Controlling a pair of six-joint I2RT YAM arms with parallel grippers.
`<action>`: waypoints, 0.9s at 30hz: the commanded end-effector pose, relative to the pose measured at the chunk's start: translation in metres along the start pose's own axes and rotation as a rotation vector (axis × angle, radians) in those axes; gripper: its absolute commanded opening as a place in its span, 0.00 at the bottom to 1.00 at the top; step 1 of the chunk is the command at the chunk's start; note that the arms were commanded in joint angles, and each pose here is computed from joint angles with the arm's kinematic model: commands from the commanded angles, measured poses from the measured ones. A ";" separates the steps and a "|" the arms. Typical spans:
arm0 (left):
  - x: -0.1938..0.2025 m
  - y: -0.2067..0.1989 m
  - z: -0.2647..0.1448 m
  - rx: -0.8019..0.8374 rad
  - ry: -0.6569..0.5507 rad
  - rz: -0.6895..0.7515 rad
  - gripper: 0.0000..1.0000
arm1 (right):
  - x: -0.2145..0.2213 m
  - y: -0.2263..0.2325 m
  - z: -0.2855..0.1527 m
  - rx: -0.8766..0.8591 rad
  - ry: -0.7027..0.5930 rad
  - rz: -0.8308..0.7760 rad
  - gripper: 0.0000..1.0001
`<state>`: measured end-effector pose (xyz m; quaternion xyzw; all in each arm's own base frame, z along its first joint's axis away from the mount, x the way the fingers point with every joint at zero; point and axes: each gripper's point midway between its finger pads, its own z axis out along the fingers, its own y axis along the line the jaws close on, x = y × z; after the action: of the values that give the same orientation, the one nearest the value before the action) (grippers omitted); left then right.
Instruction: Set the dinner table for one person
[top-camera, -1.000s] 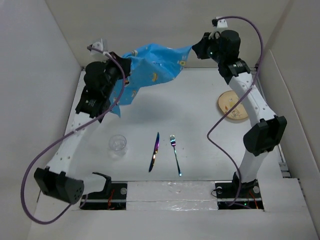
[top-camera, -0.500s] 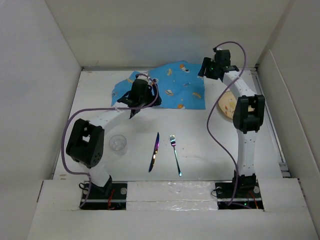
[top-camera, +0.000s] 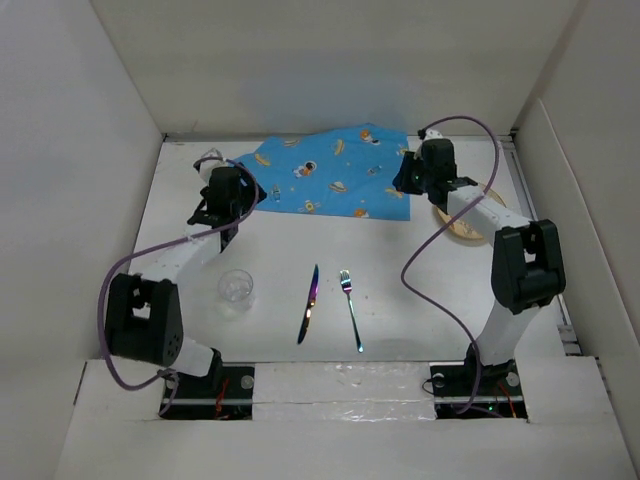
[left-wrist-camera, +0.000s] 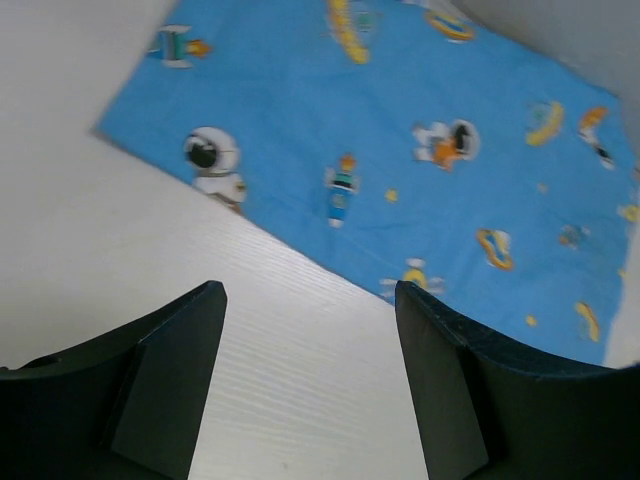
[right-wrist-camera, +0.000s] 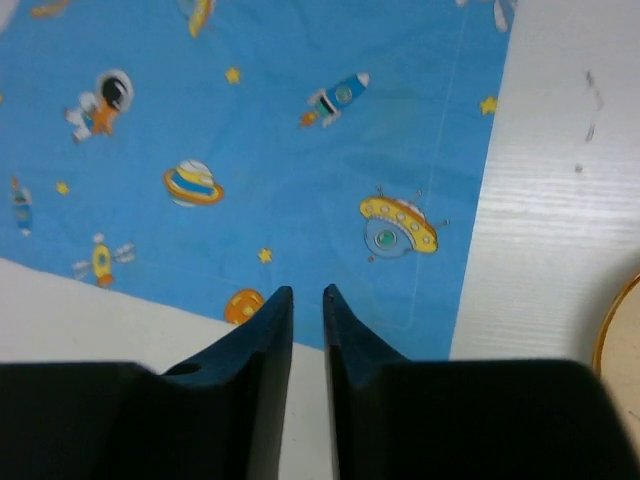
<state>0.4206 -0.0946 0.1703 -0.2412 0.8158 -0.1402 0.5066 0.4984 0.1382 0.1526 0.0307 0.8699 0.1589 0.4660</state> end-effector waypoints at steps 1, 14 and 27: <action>-0.006 0.038 0.026 -0.124 0.018 -0.084 0.66 | 0.027 -0.022 0.006 0.068 0.023 0.011 0.35; -0.006 0.145 0.107 -0.434 0.136 -0.141 0.64 | 0.076 -0.059 0.009 0.177 0.143 -0.002 0.46; 0.003 0.137 0.137 -0.340 0.200 -0.182 0.43 | 0.075 -0.065 0.012 0.178 0.169 0.019 0.44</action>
<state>0.4991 0.0305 0.0354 -0.3874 0.8489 -0.0439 0.3568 0.4633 0.0985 0.0572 0.0678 0.9217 0.0864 0.3721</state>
